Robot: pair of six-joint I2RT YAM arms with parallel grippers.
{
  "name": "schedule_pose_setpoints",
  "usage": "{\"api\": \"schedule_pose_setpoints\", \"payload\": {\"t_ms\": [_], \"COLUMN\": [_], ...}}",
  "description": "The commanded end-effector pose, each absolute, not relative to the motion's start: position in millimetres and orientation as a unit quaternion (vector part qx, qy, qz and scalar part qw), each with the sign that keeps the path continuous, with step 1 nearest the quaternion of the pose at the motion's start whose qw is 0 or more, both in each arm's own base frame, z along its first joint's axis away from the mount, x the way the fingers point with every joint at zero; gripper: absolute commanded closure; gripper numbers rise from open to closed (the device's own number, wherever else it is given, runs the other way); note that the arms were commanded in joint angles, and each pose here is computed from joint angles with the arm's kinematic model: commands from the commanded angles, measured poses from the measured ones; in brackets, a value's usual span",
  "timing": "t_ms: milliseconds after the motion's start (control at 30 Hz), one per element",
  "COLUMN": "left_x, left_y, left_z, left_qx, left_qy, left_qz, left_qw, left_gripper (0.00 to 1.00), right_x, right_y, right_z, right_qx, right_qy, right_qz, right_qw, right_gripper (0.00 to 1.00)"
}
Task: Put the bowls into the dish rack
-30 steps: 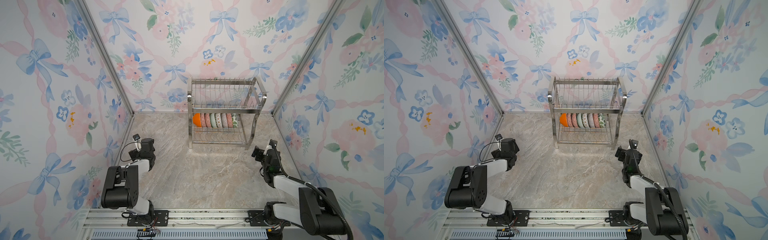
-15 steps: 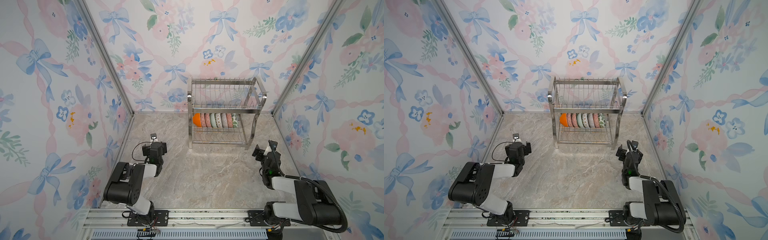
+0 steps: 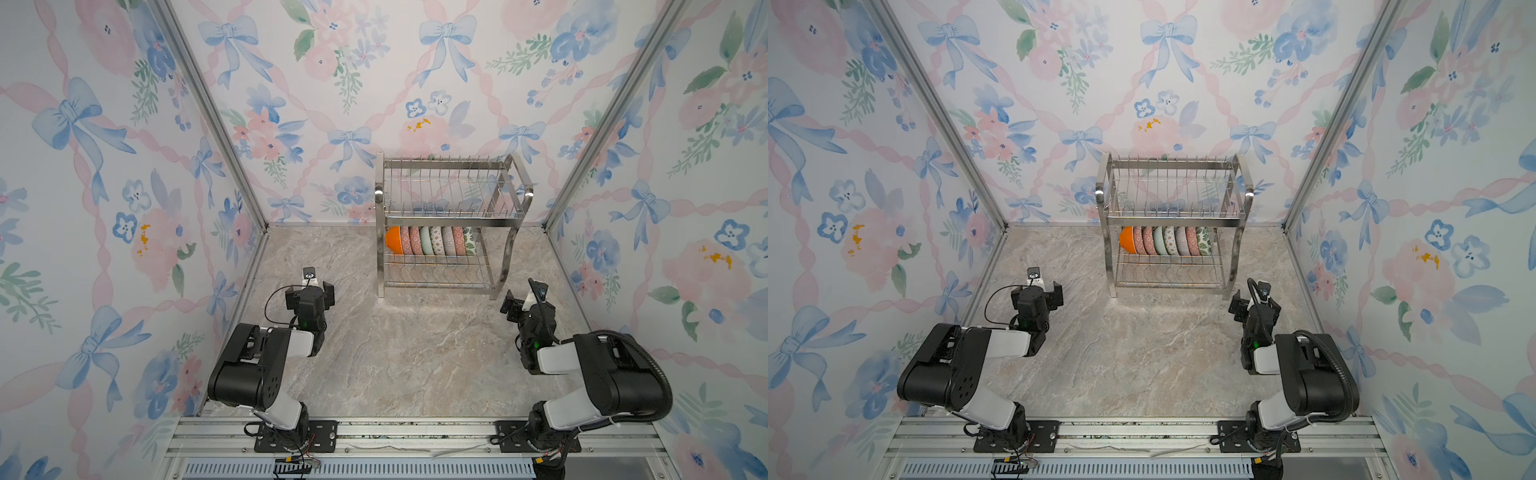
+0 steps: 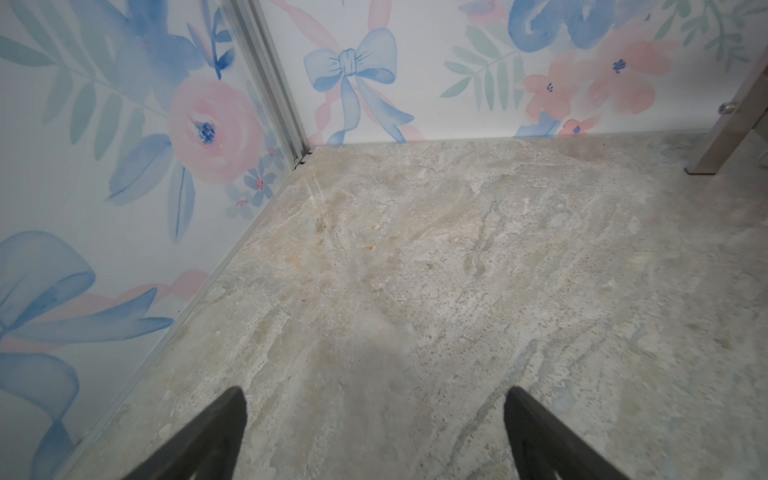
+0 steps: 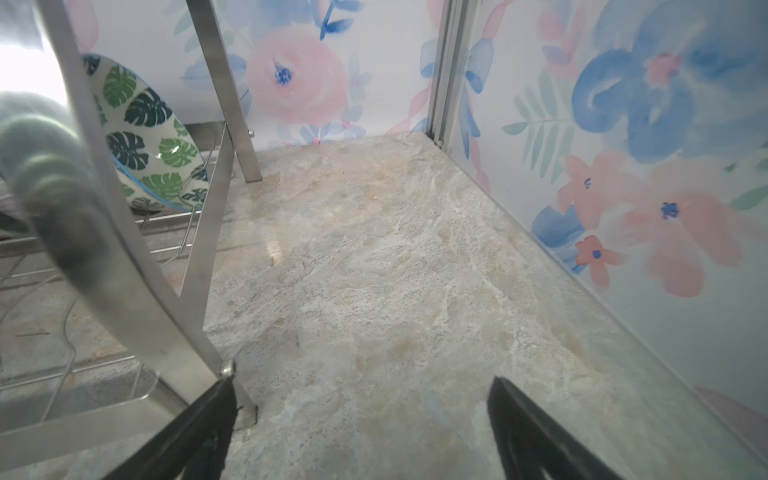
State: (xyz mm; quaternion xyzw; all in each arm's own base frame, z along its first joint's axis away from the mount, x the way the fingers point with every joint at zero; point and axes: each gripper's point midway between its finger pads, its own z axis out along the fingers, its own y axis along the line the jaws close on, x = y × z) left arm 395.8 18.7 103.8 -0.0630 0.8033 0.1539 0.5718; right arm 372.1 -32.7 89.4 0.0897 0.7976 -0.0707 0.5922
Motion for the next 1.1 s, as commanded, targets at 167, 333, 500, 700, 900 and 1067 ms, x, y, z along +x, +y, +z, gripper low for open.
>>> {"api": "schedule_pose_setpoints", "payload": {"t_ms": [167,333,500,700,900,1067], "left_x": [374.9,369.4,371.3,373.6,373.3,373.5], "left_y": [22.3,16.5,17.5,17.7,17.7,17.7], "left_z": [111.1,109.2,108.2,107.4,107.1,107.4], "left_qx": [-0.065,-0.050,-0.050,-0.048,-0.048,-0.047], "left_qy": [0.775,0.767,0.769,0.772,0.772,0.772], "left_qz": [0.099,0.100,0.094,0.083,0.083,0.084], "left_qw": [0.620,0.632,0.631,0.628,0.628,0.628], "left_gripper": [0.02,0.02,0.02,0.02,0.02,0.02], "right_x": [398.6,398.9,399.0,398.8,398.8,399.1], "right_y": [0.1,0.2,0.2,0.0,0.2,0.0], "right_z": [96.6,96.4,96.3,96.2,96.1,96.5], "right_qx": [0.012,0.012,0.012,0.012,0.012,0.013], "right_qy": [0.813,0.814,0.814,0.814,0.814,0.814], "right_qz": [-0.033,-0.034,-0.034,-0.034,-0.034,-0.034], "right_qw": [0.581,0.580,0.580,0.580,0.579,0.580], "right_gripper": [0.03,0.04,0.03,0.03,0.03,0.04]}}
